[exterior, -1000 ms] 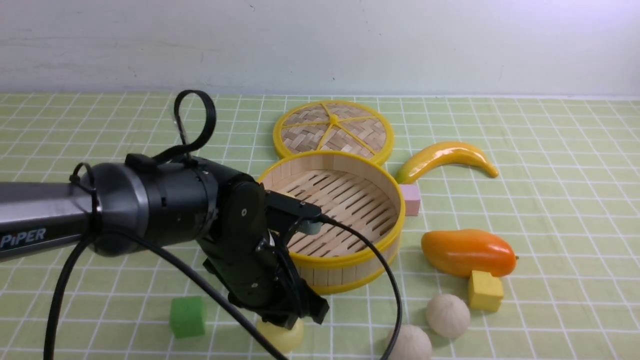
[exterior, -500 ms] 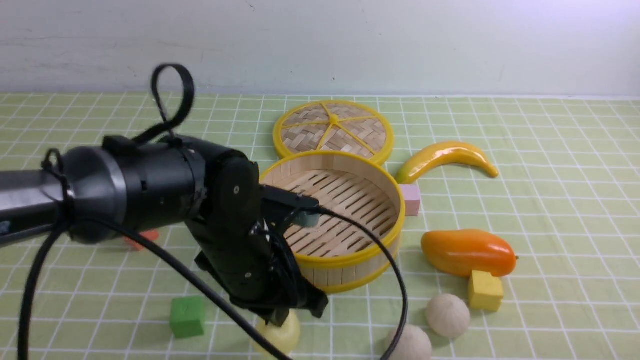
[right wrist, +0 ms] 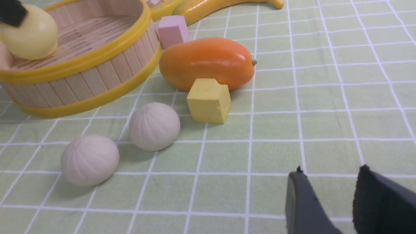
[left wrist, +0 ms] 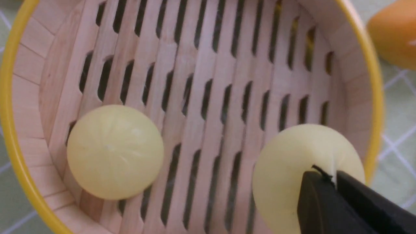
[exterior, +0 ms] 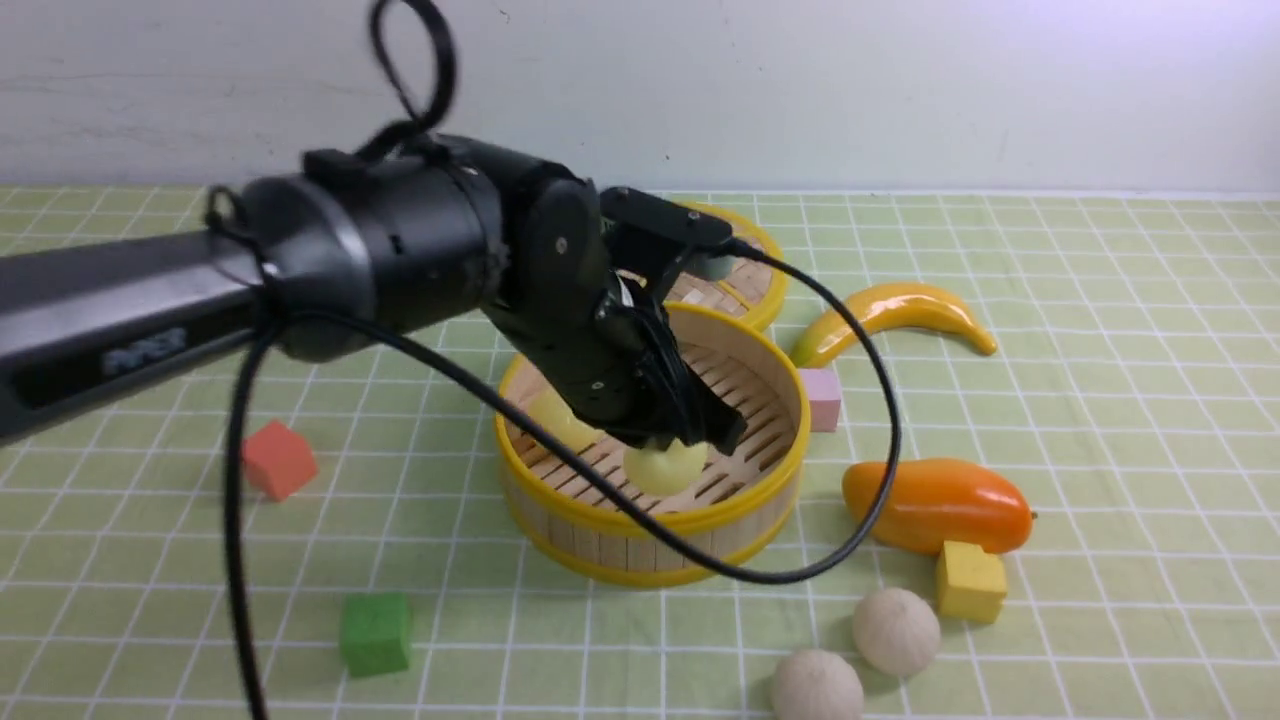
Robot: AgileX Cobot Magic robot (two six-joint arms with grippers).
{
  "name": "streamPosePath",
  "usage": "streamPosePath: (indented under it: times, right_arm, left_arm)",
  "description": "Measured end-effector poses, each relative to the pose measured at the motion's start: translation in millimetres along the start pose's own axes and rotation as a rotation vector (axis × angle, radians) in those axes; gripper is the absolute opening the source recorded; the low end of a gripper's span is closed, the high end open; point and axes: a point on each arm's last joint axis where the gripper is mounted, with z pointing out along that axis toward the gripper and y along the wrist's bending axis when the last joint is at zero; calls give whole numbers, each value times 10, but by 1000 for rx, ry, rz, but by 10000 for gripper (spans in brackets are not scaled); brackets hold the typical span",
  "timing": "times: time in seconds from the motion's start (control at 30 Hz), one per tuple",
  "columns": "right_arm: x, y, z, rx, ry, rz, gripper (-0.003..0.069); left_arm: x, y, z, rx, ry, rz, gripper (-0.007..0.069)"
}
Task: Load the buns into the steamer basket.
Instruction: Use the left arm to put the steamed stuffed bun into the steamer, then use the right arm to grab a steamed stuffed bun
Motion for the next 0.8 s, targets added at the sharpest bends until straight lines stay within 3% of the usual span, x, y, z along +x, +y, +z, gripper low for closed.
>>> streamPosePath:
  times: [0.17,0.3,0.33,0.37,0.4,0.43,0.47,0.5,0.57,0.63,0.67,0.77,0.8]
  right_arm:
    - [0,0,0,0,0,0,239]
    - [0,0,0,0,0,0,239]
    - [0,0,0,0,0,0,239]
    - [0,0,0,0,0,0,239]
    - [0,0,0,0,0,0,239]
    - [0,0,0,0,0,0,239]
    - [0,0,0,0,0,0,239]
    - [0,0,0,0,0,0,239]
    - [0,0,0,0,0,0,239]
    - [0,0,0,0,0,0,239]
    - [0,0,0,0,0,0,239]
    - [0,0,0,0,0,0,239]
    - [0,0,0,0,0,0,239]
  left_arm:
    - [20,75,358,-76,82,-31,60]
    - [-15,91,344,-91,80,-67,211]
    - [-28,90,285,-91,76,-81,291]
    - [-30,90,276,-91,76,-81,302]
    - [-52,82,176,-89,69,-98,391]
    - [-55,82,160,-90,67,-99,391]
    - [-88,74,-29,-85,56,-115,465]
    - [-106,69,-158,-83,47,-126,491]
    - [-130,61,-425,-80,30,-150,507]
    - [-137,54,-732,-77,7,-167,473]
    - [-129,52,-849,-76,-6,-170,444]
    - [1,37,-1251,-65,-54,-181,262]
    - [15,35,-1277,-64,-58,-182,247]
